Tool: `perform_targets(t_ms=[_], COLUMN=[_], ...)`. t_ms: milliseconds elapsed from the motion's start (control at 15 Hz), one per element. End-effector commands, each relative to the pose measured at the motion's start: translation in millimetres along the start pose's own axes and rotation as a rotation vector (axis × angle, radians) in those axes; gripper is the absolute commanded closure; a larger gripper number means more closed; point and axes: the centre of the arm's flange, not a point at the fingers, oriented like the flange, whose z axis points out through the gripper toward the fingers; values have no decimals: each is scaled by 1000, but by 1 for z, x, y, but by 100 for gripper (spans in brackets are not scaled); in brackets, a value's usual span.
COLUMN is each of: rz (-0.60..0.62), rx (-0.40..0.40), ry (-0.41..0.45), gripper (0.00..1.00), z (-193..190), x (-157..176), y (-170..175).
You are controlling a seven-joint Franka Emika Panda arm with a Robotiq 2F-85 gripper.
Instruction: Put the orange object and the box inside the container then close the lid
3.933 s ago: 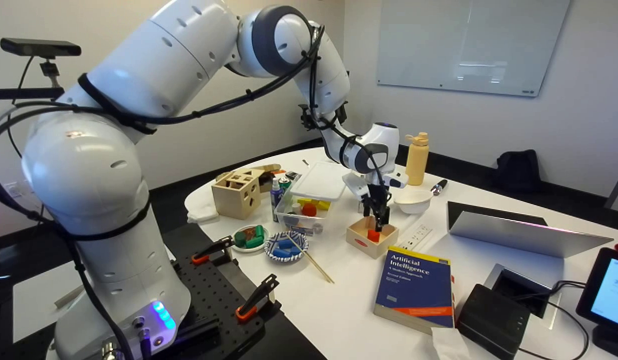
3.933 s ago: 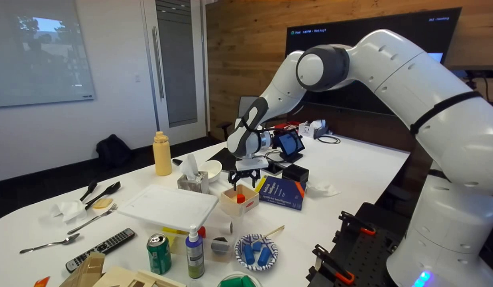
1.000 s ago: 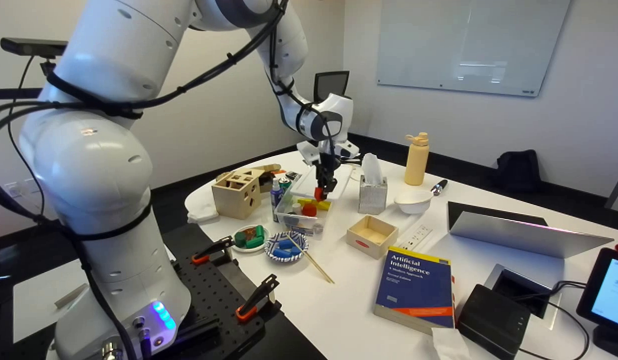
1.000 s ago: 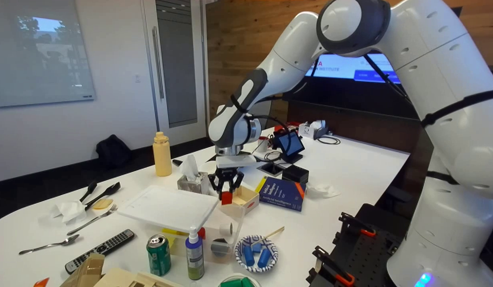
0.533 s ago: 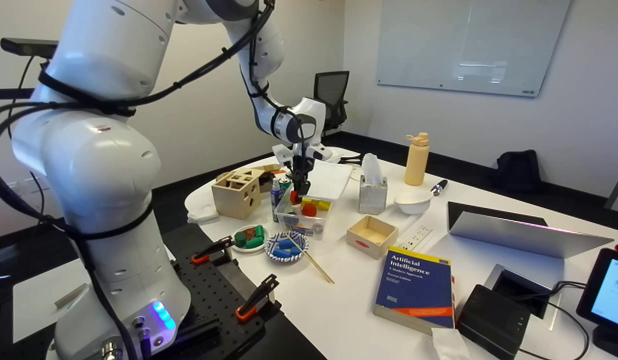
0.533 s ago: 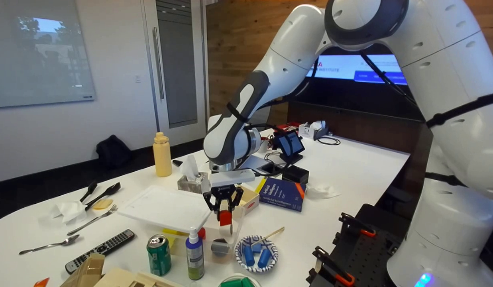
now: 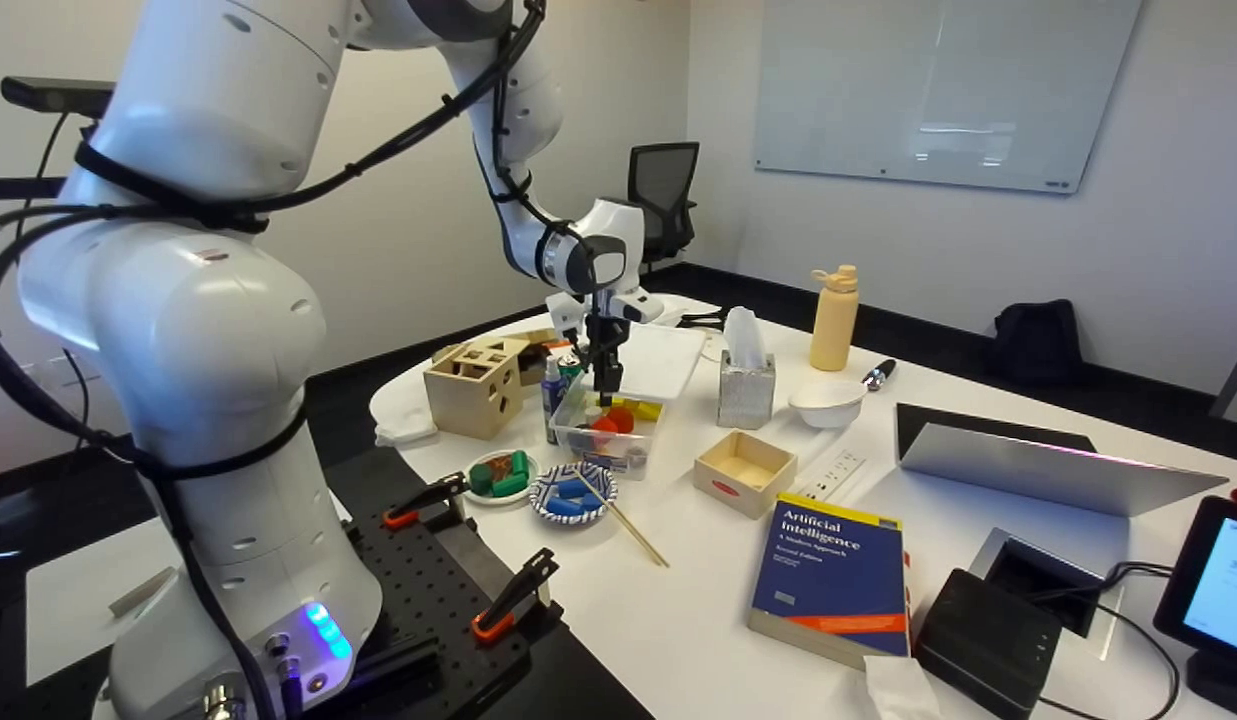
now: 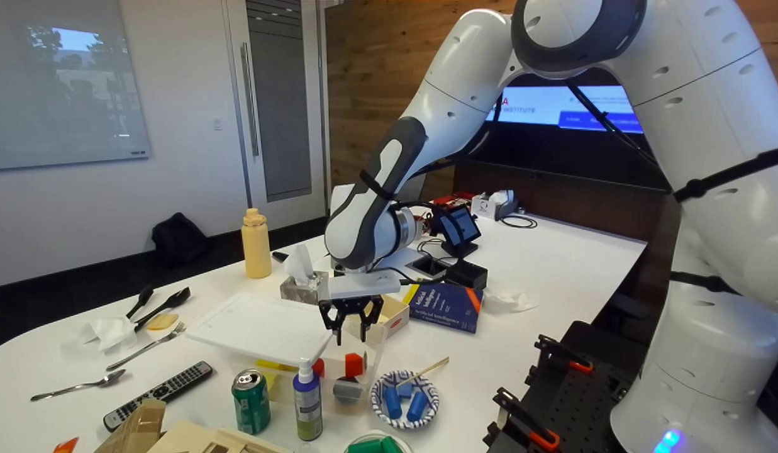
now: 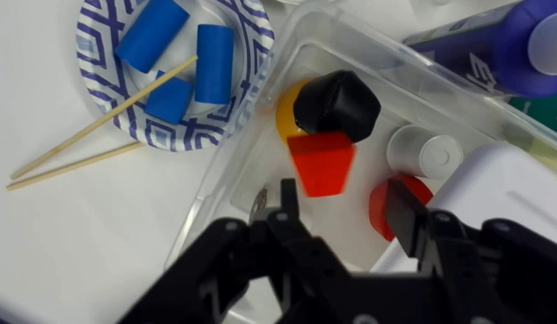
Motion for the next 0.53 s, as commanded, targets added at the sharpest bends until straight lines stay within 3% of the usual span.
perform_targets(t_ms=[0, 133, 467], rz=[41, 71, 260], rx=[11, 3, -70], ry=[31, 42, 123], gripper=[13, 0, 0], z=[-4, -4, -9], x=[-6, -1, 38], y=[4, 10, 64])
